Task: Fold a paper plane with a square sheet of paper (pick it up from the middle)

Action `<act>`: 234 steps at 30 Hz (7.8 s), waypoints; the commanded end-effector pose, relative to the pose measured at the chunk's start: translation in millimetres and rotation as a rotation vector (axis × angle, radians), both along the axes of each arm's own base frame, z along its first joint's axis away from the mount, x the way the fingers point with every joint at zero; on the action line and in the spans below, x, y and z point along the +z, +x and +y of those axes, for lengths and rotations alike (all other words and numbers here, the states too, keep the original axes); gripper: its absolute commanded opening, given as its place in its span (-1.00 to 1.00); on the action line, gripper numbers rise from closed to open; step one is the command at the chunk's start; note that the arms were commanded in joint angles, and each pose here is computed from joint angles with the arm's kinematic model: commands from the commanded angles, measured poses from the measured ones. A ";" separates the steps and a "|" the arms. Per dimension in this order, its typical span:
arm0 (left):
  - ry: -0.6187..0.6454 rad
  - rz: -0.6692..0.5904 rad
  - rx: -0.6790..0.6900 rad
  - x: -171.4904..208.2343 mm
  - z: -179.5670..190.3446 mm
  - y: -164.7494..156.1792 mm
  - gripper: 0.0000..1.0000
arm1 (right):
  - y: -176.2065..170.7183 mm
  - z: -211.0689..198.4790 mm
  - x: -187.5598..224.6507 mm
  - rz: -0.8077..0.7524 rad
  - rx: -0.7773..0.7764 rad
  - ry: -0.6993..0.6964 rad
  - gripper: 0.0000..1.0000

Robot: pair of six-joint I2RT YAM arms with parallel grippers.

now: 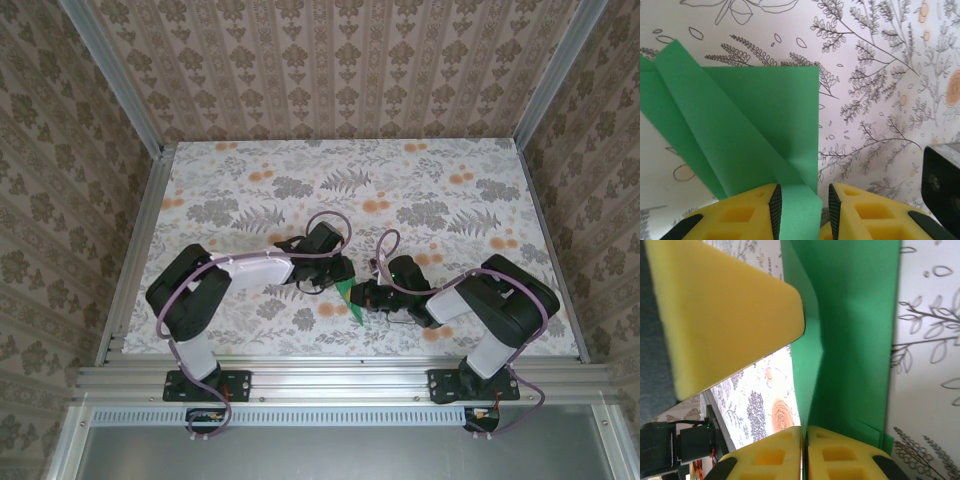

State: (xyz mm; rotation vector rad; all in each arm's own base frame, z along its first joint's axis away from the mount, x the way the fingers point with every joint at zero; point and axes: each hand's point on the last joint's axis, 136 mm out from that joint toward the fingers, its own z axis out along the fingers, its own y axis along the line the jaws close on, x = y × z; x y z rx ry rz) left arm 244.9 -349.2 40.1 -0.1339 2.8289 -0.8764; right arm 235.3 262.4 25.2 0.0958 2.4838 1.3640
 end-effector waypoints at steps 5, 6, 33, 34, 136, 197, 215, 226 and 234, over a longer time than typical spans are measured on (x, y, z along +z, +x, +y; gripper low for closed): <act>0.013 0.002 -0.004 -2.2 -1.6 4.3 -0.34 | -4.3 -12.6 4.8 -0.029 0.033 -0.127 -0.44; 0.013 -0.002 -0.006 -0.4 -1.8 4.7 -0.34 | -5.7 -15.4 6.3 -0.043 0.042 -0.154 -0.42; 0.003 -0.001 -0.022 2.8 -9.2 7.3 -0.35 | -18.0 -27.3 2.6 -0.181 0.233 -0.602 0.36; 0.002 -0.002 -0.022 3.2 -9.4 7.6 -0.35 | -19.1 -25.8 1.5 -0.179 0.244 -0.603 0.36; -0.008 0.077 0.017 -27.7 9.2 -21.6 -0.33 | -27.8 -30.5 33.9 -0.013 0.166 -0.369 -0.29; 0.000 0.075 -0.011 -23.6 8.7 -25.0 -0.32 | -21.3 -19.2 13.7 0.001 0.303 -0.406 -0.61; 0.018 0.092 0.000 -30.9 10.6 -26.3 -0.32 | -41.2 -21.4 3.1 -0.224 0.410 -0.443 -0.69; 0.015 0.090 -0.007 -29.0 8.8 -26.0 -0.32 | -42.9 -21.7 7.9 -0.297 0.409 -0.451 -0.90; 0.017 0.088 -0.014 -28.2 8.8 -26.4 -0.32 | -38.5 -26.5 20.0 -0.277 0.333 -0.463 -0.19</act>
